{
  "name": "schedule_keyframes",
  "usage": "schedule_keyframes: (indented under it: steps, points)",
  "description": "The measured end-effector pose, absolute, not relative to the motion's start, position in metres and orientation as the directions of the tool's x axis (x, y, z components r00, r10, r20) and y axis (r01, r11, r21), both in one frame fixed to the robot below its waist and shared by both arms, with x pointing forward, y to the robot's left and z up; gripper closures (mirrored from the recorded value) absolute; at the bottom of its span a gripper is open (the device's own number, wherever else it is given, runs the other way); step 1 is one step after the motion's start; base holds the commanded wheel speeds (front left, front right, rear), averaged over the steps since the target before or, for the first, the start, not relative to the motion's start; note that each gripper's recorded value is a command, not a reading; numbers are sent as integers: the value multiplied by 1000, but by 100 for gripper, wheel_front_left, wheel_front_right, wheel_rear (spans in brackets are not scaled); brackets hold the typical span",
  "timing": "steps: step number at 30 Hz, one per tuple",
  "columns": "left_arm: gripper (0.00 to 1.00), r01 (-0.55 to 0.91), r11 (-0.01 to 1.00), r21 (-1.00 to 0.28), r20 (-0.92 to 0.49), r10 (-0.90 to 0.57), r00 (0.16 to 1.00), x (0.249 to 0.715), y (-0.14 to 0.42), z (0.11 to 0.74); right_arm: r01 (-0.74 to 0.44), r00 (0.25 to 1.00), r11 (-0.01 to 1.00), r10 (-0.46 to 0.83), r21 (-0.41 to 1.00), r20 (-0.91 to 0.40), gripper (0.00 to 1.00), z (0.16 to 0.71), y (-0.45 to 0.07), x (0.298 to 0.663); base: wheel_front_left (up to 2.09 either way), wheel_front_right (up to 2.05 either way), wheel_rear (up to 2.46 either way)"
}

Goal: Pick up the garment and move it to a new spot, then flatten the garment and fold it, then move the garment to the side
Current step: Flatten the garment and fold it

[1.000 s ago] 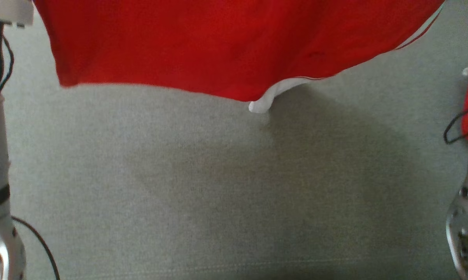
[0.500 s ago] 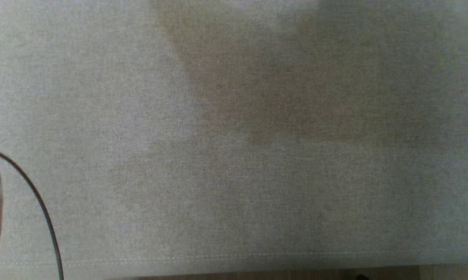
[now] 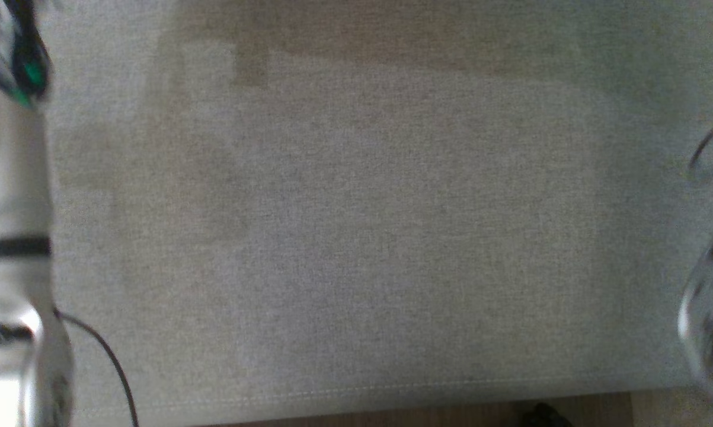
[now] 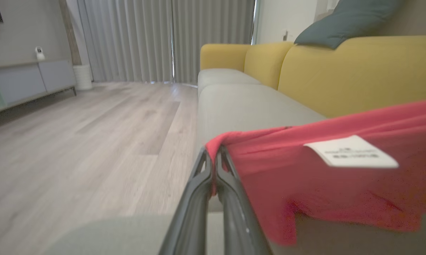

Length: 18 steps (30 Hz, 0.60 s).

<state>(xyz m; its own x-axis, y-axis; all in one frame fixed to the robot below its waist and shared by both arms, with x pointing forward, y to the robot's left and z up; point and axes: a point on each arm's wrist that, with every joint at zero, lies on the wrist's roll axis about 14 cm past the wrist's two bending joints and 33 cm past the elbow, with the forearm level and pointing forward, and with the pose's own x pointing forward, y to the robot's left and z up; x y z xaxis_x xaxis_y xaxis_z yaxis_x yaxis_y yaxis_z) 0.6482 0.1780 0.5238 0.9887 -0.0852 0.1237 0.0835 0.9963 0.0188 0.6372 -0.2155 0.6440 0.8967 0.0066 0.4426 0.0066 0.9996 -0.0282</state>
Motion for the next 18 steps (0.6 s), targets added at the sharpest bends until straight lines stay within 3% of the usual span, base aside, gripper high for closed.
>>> schedule_keyframes:
  steps: [3,6,18]
  points:
    - [100,65,997,-43,52,-62,997,624,179,488,-10,953,1000,2,26,302,100,576,-216,614,0,0,0]
    - [100,58,994,-93,-9,-59,998,598,174,463,-16,974,994,-9,106,225,100,542,-213,588,0,0,0]
    - [100,-69,976,-208,-200,26,979,489,181,409,-48,999,971,52,236,-8,100,472,-184,489,0,0,0]
